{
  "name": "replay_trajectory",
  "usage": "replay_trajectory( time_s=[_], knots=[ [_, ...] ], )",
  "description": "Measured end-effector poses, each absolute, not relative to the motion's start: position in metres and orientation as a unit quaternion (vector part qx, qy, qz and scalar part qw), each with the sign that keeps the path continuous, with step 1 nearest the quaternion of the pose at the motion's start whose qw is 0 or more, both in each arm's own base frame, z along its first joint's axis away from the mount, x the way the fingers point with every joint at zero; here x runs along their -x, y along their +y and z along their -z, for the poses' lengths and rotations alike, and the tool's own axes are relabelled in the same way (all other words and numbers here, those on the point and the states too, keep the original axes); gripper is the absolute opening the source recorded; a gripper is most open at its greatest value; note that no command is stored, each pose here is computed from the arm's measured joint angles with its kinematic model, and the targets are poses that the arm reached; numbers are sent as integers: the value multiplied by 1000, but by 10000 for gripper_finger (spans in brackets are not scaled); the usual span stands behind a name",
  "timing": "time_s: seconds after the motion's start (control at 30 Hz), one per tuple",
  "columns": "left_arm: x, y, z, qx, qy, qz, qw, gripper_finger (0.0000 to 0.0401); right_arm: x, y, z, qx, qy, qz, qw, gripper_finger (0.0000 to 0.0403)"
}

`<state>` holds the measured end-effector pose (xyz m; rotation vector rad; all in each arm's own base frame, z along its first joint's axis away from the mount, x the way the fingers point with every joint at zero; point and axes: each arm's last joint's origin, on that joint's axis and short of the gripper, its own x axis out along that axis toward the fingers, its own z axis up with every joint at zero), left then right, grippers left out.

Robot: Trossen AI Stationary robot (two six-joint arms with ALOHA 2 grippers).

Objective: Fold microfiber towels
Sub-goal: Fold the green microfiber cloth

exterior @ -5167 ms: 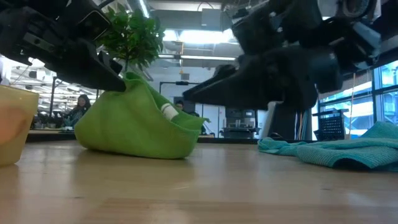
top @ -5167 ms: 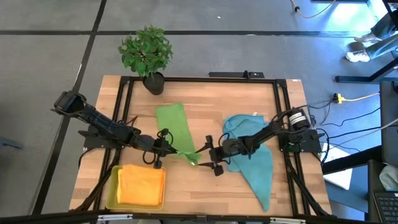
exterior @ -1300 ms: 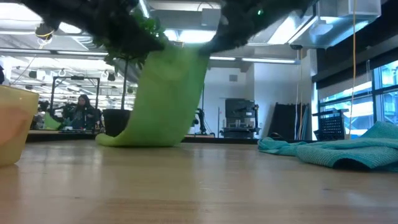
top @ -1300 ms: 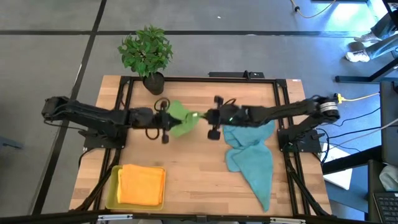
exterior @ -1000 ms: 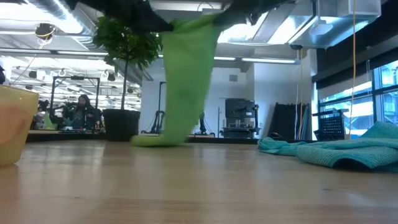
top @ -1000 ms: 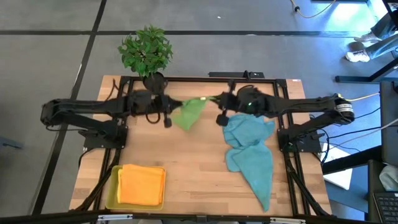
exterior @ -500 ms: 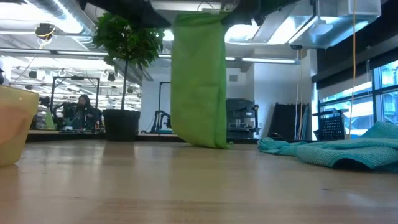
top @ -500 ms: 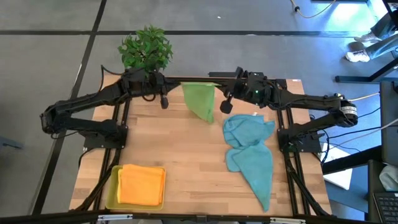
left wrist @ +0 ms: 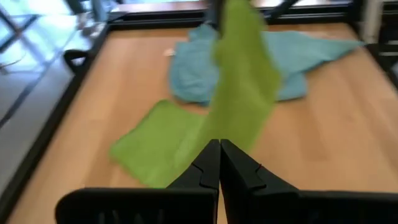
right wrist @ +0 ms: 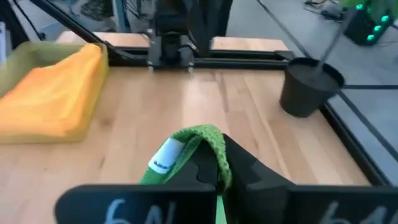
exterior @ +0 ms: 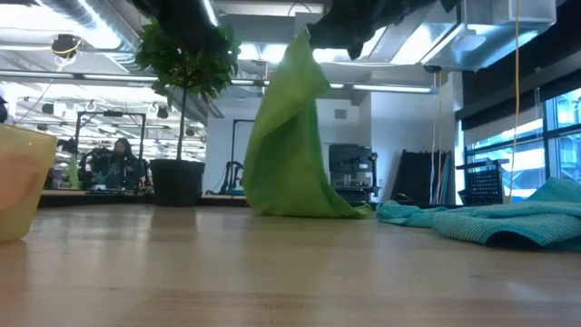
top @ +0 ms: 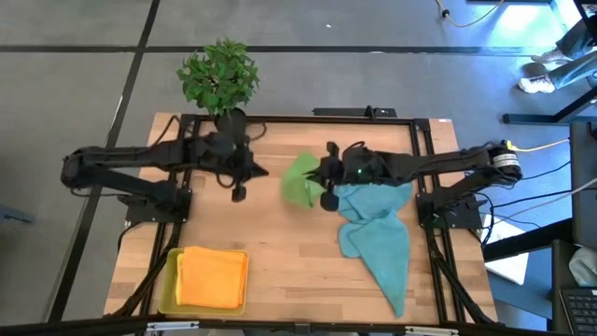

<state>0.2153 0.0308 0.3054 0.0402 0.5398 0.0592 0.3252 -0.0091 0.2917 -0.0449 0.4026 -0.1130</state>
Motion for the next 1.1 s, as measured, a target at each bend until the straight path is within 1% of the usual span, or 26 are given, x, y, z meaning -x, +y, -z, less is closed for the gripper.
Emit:
replay_trajectory(
  time_s=[0.1, 0.2, 0.27, 0.43, 0.5, 0.57, 0.7, 0.87, 1.0, 1.1],
  knots=[
    [-218, 11, -303, -25, 270, 17, 962, 1, -329, -9, -287, 13, 204, 59, 977, 2],
    [-223, -9, -293, -37, 271, 56, 960, 15, -329, -16, -287, 10, 201, 69, 977, 2],
    [-230, -20, -286, -48, 246, 68, 966, 30, -329, -21, -288, 6, 195, 76, 978, 2],
    [-245, -41, -257, -101, 227, 83, 965, 81, -330, -31, -291, 1, 181, 92, 979, 1],
    [-252, -45, -251, -116, 222, 55, 967, 103, -329, -35, -291, -4, 183, 98, 978, 1],
    [-262, -46, -245, -129, 212, 6, 969, 121, -329, -37, -291, -11, 182, 104, 978, 2],
    [-282, -51, -230, -168, 194, -70, 964, 146, -328, -41, -291, -14, 181, 110, 977, 4],
    [-301, -61, -206, -245, 190, -117, 943, 158, -328, -43, -290, -14, 182, 112, 977, 3],
    [-313, -78, -210, -309, 190, -182, 914, 159, -328, -43, -290, -14, 182, 112, 977, 6],
    [-323, -93, -209, -329, 193, -193, 904, 161, -328, -43, -290, -13, 182, 111, 977, 6]
  ],
)
